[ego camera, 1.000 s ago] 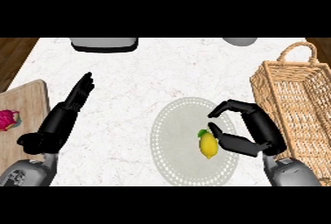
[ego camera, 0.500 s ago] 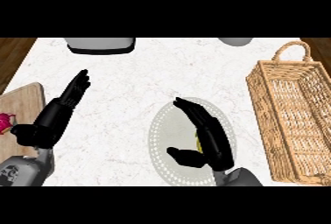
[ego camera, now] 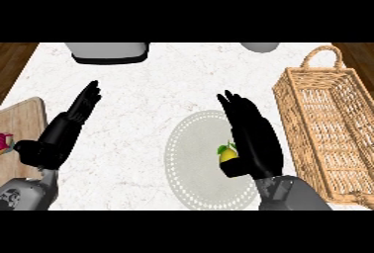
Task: Pick the lemon from the placemat and place it in the basket
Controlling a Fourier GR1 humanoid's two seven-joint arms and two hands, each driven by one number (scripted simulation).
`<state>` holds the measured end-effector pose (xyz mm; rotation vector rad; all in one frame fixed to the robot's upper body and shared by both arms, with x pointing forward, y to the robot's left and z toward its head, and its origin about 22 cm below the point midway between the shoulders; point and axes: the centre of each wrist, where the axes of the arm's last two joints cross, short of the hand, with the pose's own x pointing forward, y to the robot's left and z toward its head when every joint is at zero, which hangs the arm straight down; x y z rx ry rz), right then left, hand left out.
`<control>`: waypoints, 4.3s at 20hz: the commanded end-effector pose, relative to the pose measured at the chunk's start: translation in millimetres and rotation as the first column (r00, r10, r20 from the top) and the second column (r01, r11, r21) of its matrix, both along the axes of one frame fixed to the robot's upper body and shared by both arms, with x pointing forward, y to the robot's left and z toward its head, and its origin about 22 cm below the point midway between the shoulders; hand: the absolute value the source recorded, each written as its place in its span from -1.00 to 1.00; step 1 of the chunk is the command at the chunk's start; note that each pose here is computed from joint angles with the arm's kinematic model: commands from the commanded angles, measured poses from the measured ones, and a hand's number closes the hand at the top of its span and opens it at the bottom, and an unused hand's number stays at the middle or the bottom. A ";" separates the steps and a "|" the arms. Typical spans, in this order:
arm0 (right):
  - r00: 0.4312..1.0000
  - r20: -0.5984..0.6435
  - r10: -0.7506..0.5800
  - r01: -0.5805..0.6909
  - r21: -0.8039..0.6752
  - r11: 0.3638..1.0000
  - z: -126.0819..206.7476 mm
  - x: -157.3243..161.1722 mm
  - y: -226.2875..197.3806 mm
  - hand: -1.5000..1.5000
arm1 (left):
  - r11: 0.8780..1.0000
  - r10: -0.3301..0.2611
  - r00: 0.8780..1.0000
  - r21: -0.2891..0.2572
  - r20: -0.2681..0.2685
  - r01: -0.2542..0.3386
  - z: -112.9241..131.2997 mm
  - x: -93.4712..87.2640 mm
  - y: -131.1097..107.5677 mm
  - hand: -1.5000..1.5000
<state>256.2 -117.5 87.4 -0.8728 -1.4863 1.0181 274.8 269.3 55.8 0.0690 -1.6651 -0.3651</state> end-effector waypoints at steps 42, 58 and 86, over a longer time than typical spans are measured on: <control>0.971 -0.227 -0.072 0.067 -0.029 0.997 -27.9 -43.2 -23.9 -1.00 | 1.000 -0.021 1.000 -0.015 0.013 0.021 -10.6 -3.9 -9.6 0.00; 0.963 -0.260 -0.073 0.060 -0.054 0.997 -23.0 -31.9 -26.8 -1.00 | 1.000 -0.014 0.999 -0.003 0.040 0.015 -6.4 2.1 2.5 0.00; 0.918 -0.382 -0.104 0.054 -0.139 0.989 -89.4 1.8 -24.0 -1.00 | 1.000 -0.026 1.000 0.005 0.011 0.026 8.7 15.1 1.2 0.00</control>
